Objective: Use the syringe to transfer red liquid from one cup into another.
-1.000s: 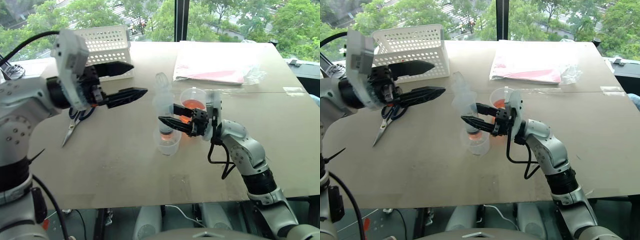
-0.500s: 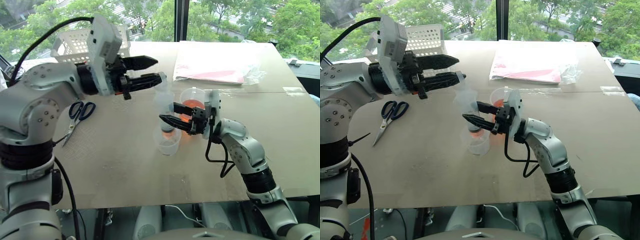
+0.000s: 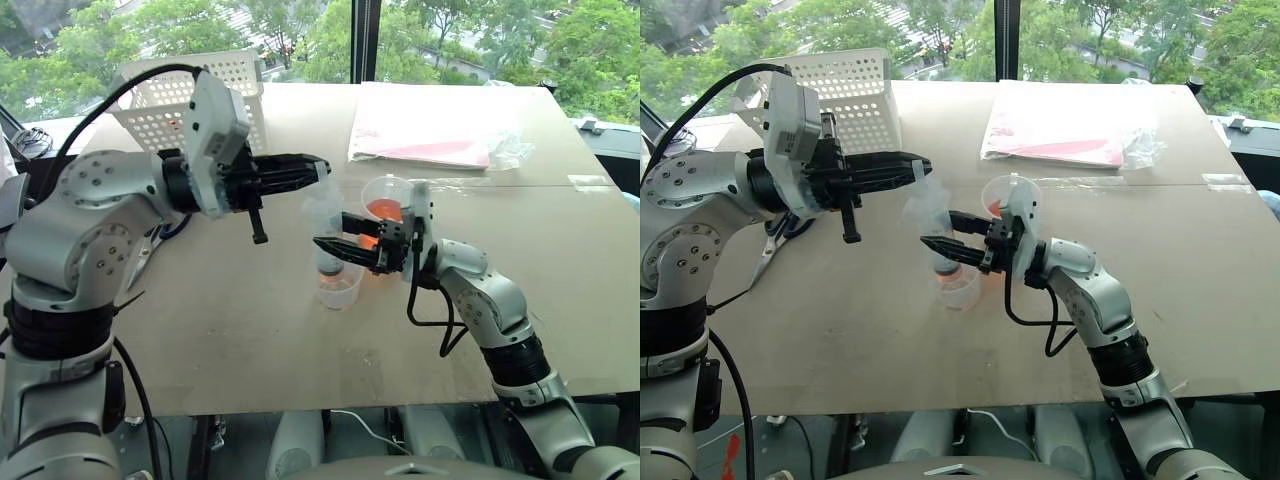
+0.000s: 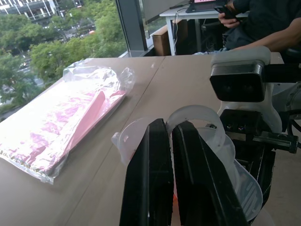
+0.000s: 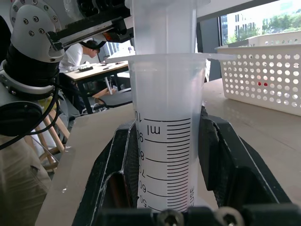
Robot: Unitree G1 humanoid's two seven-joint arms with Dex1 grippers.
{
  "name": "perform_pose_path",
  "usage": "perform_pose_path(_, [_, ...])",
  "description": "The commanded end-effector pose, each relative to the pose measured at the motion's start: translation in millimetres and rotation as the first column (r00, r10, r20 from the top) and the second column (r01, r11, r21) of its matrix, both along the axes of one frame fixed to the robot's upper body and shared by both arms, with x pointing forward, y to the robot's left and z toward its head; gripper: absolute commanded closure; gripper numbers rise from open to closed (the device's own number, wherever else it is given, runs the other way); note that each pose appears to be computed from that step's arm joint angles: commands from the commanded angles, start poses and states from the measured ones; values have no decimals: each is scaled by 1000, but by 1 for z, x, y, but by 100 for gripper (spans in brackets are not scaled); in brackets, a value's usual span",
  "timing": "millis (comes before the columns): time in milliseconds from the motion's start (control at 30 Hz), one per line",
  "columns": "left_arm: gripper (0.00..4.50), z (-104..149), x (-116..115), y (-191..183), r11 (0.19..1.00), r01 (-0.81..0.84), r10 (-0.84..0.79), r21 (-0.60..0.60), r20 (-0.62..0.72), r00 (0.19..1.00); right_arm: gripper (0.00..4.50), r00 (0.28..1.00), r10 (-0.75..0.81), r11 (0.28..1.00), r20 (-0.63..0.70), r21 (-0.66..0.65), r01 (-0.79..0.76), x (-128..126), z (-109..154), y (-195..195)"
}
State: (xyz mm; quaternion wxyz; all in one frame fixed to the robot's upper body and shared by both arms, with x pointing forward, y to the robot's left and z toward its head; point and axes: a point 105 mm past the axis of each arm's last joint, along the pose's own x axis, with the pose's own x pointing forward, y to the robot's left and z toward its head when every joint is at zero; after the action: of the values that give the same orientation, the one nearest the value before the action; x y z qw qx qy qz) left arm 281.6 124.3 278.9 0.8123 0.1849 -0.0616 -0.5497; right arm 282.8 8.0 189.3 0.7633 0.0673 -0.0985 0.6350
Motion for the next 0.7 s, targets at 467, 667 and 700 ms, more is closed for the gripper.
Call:
perform_pose_path(467, [450, -33, -14, -11, 995, 74, -71, 64, -56, 996, 313, 986, 18, 992, 167, 123, -39, -14, 53, -2])
perform_pose_path(667, [450, -5, -11, 1, 989, 31, -49, -144, -124, 991, 313, 988, 17, 990, 152, 133, -37, -15, 54, -5])
perform_pose_path(700, [399, -2, -12, 3, 985, 31, -55, -167, -141, 989, 313, 989, 16, 990, 148, 137, -36, -16, 55, -6])
